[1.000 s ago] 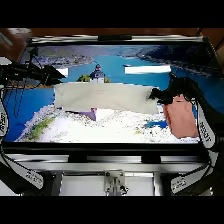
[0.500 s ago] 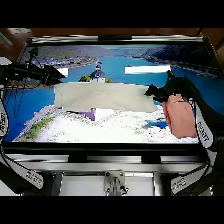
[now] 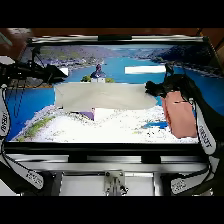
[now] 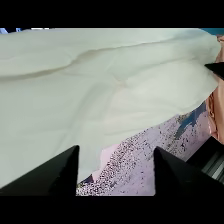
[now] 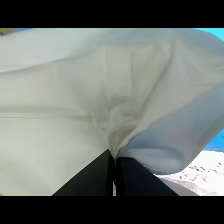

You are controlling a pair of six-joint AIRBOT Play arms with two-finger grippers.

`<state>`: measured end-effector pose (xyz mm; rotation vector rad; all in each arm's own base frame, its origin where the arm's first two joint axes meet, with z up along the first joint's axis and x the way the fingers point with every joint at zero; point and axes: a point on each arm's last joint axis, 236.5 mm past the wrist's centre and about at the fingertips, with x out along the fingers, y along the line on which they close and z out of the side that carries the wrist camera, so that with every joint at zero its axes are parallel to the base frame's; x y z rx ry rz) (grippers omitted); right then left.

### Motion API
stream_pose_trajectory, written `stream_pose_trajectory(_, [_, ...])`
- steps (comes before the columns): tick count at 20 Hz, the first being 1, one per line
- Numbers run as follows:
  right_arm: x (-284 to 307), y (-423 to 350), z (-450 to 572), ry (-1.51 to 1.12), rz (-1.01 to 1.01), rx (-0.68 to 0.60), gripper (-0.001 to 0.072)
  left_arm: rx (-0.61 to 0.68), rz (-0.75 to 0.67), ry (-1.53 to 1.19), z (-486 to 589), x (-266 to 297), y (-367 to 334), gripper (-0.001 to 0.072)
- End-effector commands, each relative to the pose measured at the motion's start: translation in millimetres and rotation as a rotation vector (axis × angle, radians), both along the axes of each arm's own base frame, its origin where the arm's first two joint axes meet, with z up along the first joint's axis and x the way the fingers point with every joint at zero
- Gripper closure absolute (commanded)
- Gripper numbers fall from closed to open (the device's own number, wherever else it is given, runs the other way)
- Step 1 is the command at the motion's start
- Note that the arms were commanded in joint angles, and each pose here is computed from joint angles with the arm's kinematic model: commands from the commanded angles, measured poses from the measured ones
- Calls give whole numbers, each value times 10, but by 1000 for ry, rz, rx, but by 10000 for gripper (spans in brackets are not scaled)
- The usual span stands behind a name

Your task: Fold the shirts.

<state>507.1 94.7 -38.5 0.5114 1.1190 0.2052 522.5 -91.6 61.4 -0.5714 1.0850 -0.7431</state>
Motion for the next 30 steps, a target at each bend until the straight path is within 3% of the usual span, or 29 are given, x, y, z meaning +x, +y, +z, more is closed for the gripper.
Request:
stream_pose_trajectory(1, [-17, 18, 506, -90, 11, 1, 665, 3, -23, -5, -2, 5, -241, 248])
stream_pose_trajectory(7, [-356, 107, 1141, -104, 25, 42, 665, 1, -136, 1, -2, -166, -841, 262])
stream_pose_trajectory(8, [-409, 120, 1213, -99, 20, 51, 665, 2, -148, -2, 0, -185, -913, 319])
stream_pose_trajectory(9, [-471, 134, 1277, -92, 21, 59, 665, 6, -160, -20, 29, -195, -955, 456])
stream_pose_trajectory(13, [-717, 187, 1425, -58, 58, 66, 665, 82, -134, -45, 149, -212, -853, 487])
stream_pose_trajectory(14, [-762, 191, 1447, -52, 65, 65, 665, 143, -159, -27, 97, -308, -815, 616])
stream_pose_trajectory(18, [-892, 194, 1490, -23, 75, 61, 665, 181, -170, 16, -20, -520, -1016, 621])
stream_pose_trajectory(22, [-1044, 209, 1524, 7, 103, 56, 665, 190, -277, 96, -449, -974, -1638, 621])
stream_pose_trajectory(30, [-1306, 226, 1900, -53, 129, 49, 665, 111, -159, 23, -634, -1042, -2718, 620])
